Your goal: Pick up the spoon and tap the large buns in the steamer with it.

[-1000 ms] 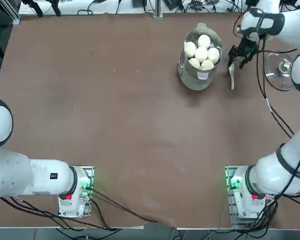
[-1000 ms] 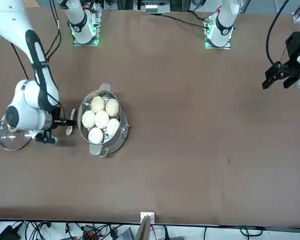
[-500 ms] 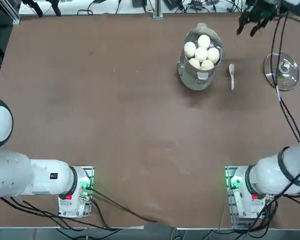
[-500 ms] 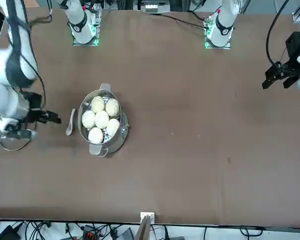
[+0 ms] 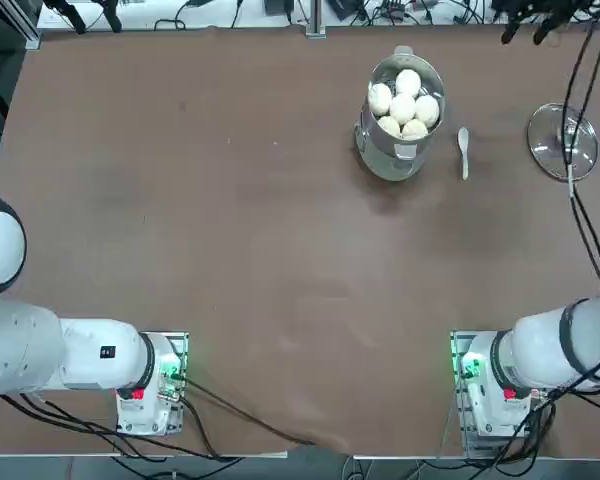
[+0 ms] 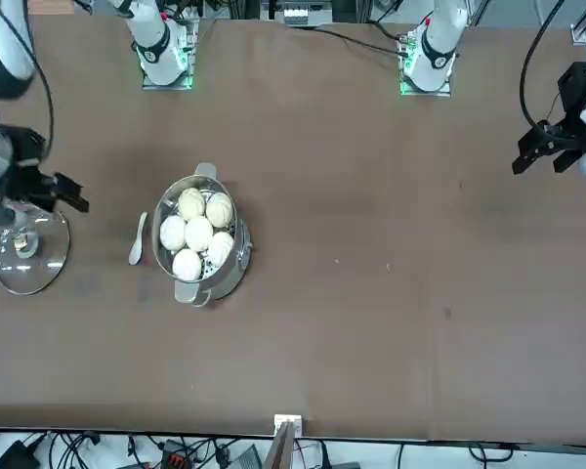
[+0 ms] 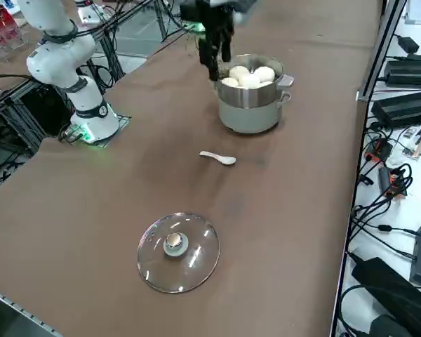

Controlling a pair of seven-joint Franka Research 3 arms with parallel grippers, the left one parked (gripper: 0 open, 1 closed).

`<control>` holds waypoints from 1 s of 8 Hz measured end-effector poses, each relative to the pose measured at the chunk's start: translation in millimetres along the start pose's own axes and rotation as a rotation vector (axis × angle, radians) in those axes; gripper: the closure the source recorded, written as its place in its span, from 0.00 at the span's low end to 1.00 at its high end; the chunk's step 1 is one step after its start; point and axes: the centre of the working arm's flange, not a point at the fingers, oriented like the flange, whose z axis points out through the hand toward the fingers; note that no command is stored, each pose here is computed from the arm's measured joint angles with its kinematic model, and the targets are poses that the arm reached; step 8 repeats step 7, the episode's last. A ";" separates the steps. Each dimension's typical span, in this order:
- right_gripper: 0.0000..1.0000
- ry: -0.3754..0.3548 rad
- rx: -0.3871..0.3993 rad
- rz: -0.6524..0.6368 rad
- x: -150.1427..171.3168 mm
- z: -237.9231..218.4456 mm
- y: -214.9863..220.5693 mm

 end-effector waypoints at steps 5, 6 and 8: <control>0.00 -0.033 -0.060 -0.009 -37.7 -63.9 0.1; 0.00 -0.032 -0.060 -0.009 -40.8 -67.8 -0.1; 0.00 -0.027 -0.061 -0.008 -41.9 -70.4 0.2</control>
